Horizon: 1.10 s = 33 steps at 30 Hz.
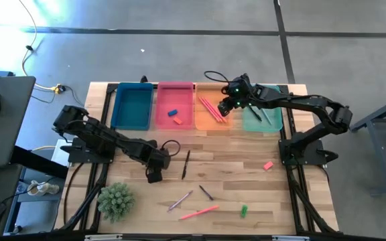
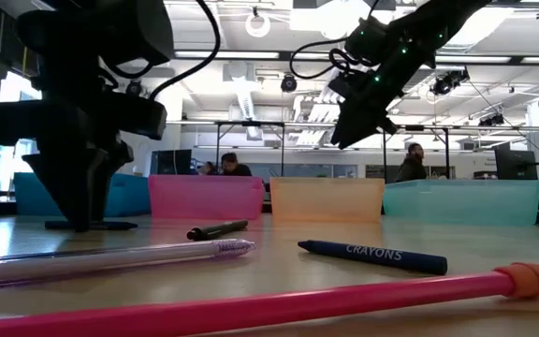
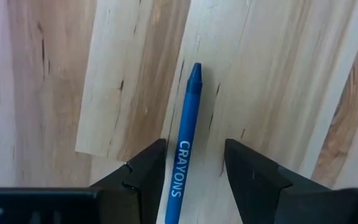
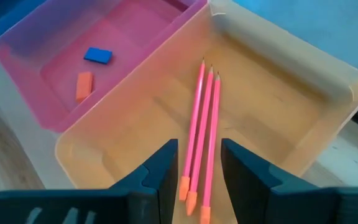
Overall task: Sort crayons/erasers/pens/pencils in bins
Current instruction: Put the blue crayon into the blue bin
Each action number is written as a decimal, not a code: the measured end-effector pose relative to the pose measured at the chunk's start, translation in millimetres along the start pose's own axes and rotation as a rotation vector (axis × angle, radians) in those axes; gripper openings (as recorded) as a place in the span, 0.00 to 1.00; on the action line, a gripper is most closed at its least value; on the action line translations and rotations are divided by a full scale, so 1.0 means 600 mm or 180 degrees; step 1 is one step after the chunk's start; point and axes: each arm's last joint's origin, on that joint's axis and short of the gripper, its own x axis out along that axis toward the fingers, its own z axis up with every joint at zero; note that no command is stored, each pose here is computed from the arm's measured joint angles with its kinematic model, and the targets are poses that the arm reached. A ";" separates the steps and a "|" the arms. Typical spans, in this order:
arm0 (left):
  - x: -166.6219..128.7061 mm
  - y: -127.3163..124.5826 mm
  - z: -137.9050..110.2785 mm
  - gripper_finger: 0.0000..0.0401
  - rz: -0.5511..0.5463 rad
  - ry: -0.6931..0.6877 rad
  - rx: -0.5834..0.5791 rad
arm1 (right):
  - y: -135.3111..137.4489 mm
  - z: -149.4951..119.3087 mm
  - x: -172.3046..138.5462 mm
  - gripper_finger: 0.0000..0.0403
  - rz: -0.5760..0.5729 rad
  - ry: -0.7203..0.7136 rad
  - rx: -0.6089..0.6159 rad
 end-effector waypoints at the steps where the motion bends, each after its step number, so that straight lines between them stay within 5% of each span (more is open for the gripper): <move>1: 0.001 0.000 0.000 0.36 0.0009 0.0001 0.0002 | 0.000 0.000 0.000 0.28 0.0007 0.0006 -0.0002; 13: 0.001 0.001 0.001 0.03 0.0114 -0.0072 -0.0001 | 0.002 -0.001 -0.001 0.28 0.0130 0.0054 -0.0120; 25: -0.031 0.013 -0.004 0.01 0.0215 -0.0296 -0.0177 | 0.003 0.006 -0.051 0.28 0.0175 -0.0131 -0.0239; 33: -0.104 0.072 -0.011 0.00 0.0556 -0.0671 -0.0518 | 0.002 0.011 -0.084 0.28 0.0099 -0.0322 -0.0235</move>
